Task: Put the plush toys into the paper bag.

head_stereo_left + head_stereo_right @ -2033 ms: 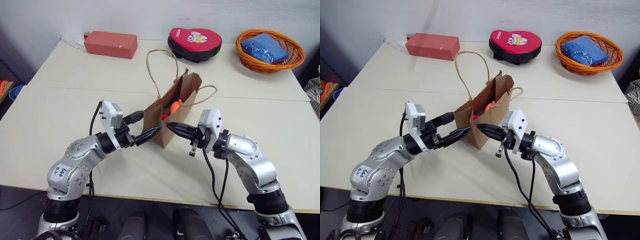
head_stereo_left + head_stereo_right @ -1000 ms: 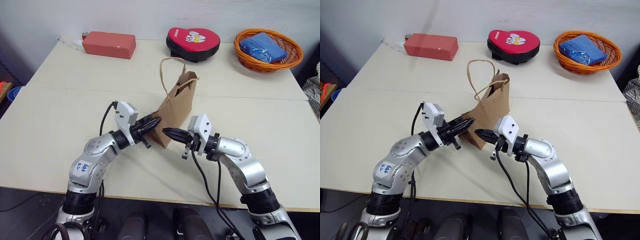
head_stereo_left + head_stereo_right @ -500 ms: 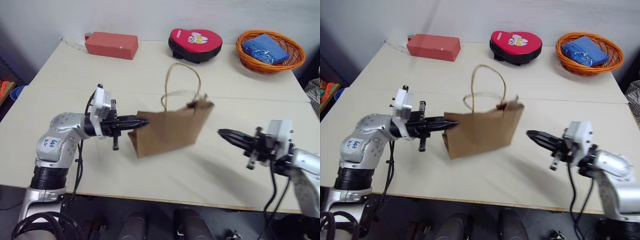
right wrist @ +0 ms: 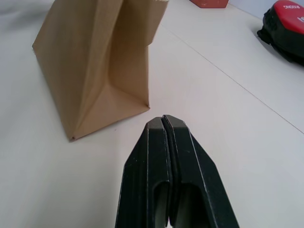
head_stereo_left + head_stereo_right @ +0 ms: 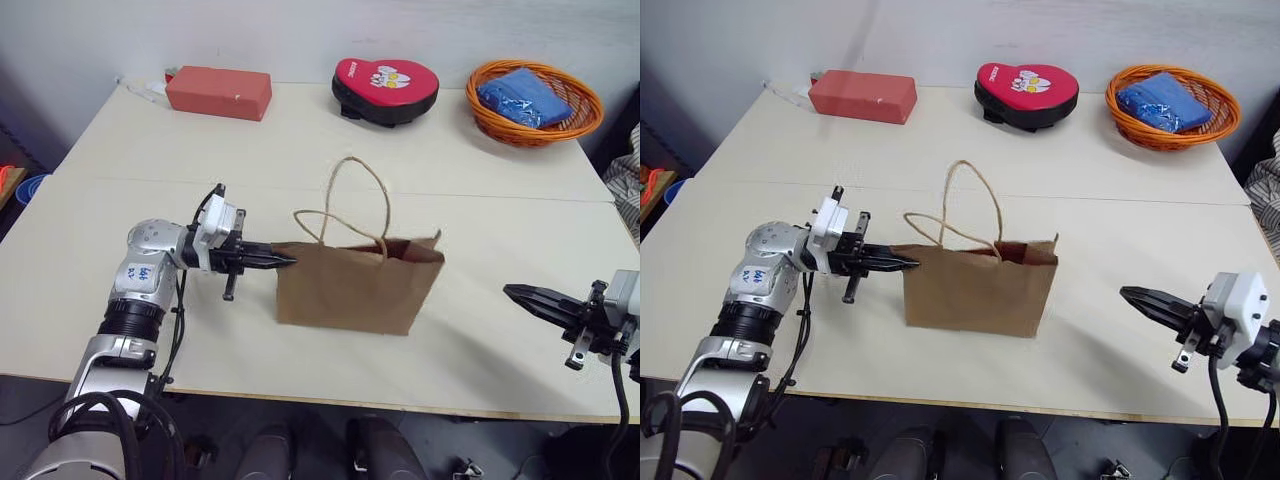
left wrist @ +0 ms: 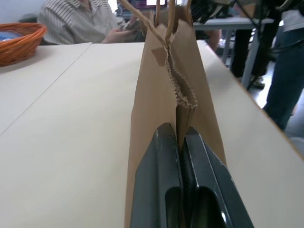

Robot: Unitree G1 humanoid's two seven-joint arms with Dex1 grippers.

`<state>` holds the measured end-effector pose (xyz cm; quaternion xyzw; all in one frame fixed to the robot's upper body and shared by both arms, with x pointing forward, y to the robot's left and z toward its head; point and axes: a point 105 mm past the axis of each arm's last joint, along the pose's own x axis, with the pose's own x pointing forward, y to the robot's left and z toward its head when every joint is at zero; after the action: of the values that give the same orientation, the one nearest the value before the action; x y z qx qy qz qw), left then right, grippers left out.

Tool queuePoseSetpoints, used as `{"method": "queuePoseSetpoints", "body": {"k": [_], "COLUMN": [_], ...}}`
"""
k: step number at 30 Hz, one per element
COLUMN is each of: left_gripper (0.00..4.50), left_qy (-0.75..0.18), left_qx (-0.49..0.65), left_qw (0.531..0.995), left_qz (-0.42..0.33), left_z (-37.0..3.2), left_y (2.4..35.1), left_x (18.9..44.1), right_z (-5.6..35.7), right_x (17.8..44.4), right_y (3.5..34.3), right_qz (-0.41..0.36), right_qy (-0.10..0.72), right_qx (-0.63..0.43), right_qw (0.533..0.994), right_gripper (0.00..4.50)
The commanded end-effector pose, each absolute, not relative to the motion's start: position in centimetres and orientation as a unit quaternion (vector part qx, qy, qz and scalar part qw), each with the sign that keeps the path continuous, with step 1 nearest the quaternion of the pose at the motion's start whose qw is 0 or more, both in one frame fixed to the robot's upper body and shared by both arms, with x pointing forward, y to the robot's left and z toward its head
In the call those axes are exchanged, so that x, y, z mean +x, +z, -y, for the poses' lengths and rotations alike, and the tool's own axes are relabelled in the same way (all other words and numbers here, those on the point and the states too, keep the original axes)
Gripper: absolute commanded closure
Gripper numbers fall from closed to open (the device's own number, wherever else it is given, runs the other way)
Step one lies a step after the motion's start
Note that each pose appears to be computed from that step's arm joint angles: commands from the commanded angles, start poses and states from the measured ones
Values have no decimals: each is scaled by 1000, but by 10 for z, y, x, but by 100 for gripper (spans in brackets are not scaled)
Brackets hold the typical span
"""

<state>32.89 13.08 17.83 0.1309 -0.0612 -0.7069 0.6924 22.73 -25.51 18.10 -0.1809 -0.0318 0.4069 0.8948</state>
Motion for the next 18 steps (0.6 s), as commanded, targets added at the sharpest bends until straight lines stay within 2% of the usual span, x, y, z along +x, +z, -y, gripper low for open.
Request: {"method": "queuePoseSetpoints", "body": {"k": [1, 3, 7, 14, 16, 18], "left_gripper": [429, 391, 272, 64, 2, 0], "left_qy": [-736, -740, -722, -619, -571, -539], "left_qx": [148, 150, 155, 202, 227, 259], "left_qw": [659, 653, 670, 758, 789, 801], "left_qz": [55, 60, 76, 46, 0, -26], "left_z": [-137, -137, -143, -195, -217, -236], "left_y": [185, 192, 207, 206, 194, 182], "left_x": [320, 315, 308, 309, 306, 296], "right_z": [249, 246, 242, 239, 239, 241], "right_x": [226, 227, 231, 238, 238, 237], "right_y": [193, 191, 187, 188, 188, 185], "right_qz": [57, 57, 61, 54, 45, 34], "right_qy": [412, 418, 423, 443, 458, 474], "right_qx": [-196, -195, -186, -160, -166, -185], "right_qw": [888, 885, 885, 880, 872, 860], "right_gripper": [450, 450, 450, 450, 414, 362]}}
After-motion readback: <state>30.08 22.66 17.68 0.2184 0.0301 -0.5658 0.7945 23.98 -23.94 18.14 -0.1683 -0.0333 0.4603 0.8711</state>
